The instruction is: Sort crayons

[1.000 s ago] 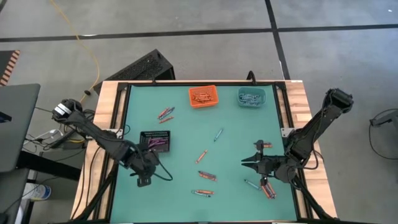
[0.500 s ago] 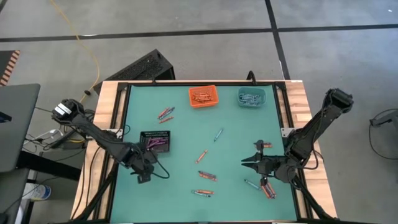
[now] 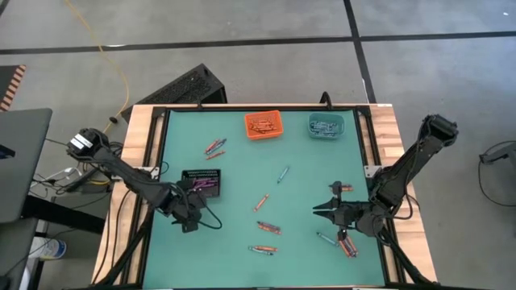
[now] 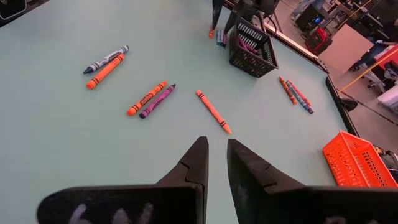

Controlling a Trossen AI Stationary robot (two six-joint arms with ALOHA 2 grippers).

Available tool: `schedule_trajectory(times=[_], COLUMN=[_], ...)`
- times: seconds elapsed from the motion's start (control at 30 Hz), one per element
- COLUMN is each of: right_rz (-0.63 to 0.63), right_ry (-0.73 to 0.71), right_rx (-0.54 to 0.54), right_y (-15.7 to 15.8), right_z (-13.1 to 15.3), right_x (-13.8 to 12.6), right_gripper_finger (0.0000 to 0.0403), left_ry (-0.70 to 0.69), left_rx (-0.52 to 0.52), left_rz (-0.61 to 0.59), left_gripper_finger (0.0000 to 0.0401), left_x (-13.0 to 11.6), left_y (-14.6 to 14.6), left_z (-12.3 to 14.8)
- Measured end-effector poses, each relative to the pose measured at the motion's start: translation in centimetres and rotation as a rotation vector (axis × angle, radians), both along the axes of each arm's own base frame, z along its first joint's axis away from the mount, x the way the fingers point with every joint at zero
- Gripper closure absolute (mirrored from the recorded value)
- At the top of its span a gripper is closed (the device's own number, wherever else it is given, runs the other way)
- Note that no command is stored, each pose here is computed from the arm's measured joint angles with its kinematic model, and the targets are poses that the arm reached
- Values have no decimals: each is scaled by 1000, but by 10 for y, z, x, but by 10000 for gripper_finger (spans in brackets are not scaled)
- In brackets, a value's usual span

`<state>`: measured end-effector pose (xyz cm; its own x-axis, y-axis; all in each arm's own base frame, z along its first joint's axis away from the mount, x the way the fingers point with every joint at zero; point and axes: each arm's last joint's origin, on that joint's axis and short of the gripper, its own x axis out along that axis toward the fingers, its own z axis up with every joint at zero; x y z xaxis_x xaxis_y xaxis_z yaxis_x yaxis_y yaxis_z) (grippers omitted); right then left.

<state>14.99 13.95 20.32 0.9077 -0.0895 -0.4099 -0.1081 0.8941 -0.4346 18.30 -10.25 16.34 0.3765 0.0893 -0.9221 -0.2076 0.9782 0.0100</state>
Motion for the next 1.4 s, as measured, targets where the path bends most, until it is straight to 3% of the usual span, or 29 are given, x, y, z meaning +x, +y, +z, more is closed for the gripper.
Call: schedule_trajectory(times=[0.33, 0.77, 1.1, 1.4], right_rz=[0, 0, 0, 0], right_ry=[0, 0, 0, 0], right_rx=[0, 0, 0, 0], right_y=[0, 0, 0, 0], right_z=[0, 0, 0, 0], right_x=[0, 0, 0, 0], right_gripper_finger=[339, 339, 339, 339], left_ry=[-9, -68, -49, -32], left_rx=[16, -24, -26, -49], left_rz=[23, 34, 17, 6], left_gripper_finger=[321, 329, 330, 377], left_x=[2, -6, -8, -9], left_y=[4, 8, 9, 9], left_z=[0, -26, -29, -29])
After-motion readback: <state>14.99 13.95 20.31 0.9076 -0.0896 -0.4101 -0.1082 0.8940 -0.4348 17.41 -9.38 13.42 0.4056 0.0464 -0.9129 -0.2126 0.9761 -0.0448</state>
